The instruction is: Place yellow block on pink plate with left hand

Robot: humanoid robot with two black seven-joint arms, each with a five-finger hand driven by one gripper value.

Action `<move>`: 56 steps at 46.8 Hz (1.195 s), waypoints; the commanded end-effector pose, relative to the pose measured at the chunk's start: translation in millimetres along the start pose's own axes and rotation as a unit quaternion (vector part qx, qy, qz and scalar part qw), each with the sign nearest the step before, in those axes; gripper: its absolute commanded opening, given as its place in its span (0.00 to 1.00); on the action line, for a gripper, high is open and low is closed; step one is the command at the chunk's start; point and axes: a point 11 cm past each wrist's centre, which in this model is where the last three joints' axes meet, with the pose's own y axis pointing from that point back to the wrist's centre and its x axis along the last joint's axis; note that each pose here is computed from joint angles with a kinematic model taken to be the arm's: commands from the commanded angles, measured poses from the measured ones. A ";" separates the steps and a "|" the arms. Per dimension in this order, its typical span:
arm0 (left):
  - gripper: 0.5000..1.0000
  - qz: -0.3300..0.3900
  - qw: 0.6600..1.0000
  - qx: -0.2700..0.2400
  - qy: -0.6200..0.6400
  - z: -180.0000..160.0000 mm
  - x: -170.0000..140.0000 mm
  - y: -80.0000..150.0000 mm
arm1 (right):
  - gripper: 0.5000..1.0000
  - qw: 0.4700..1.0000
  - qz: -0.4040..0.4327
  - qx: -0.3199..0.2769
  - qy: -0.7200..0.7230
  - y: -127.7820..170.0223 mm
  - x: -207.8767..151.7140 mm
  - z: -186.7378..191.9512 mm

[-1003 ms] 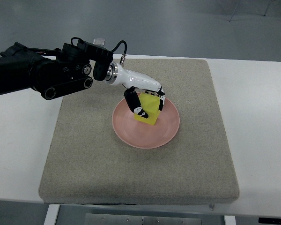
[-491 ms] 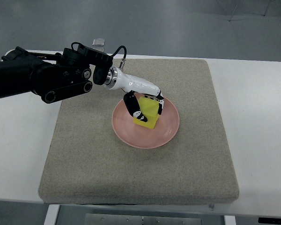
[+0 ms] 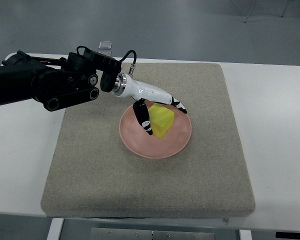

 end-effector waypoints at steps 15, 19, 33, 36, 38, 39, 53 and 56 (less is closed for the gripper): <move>0.95 0.022 1.000 0.018 0.003 -12.7 13.8 15.8 | 0.85 1.000 0.000 0.000 0.000 0.0 0.0 0.0; 0.95 0.031 0.999 0.028 0.007 -20.0 16.6 21.0 | 0.85 1.000 0.000 0.000 0.000 0.0 0.0 0.0; 0.95 0.076 0.993 0.090 0.012 -60.6 33.6 50.5 | 0.85 1.000 -0.001 0.000 0.000 0.0 -0.2 0.0; 0.94 0.090 0.990 0.112 0.013 -74.5 36.0 58.6 | 0.85 1.000 -0.001 0.000 0.000 0.0 -0.2 0.0; 0.95 0.102 0.986 0.132 0.015 -86.7 39.6 67.5 | 0.85 1.000 -0.001 0.000 0.000 0.0 -0.2 0.0; 0.95 0.109 0.984 0.142 0.014 -92.1 42.8 72.1 | 0.85 1.000 0.000 0.000 0.000 0.0 0.0 0.0; 0.95 0.226 0.937 0.243 0.108 -165.9 27.7 106.2 | 0.85 1.000 0.000 0.000 0.000 0.0 0.0 0.0; 0.95 0.253 0.924 0.254 0.132 -175.6 18.1 106.5 | 0.85 1.000 -0.001 0.000 0.000 0.0 -0.2 0.0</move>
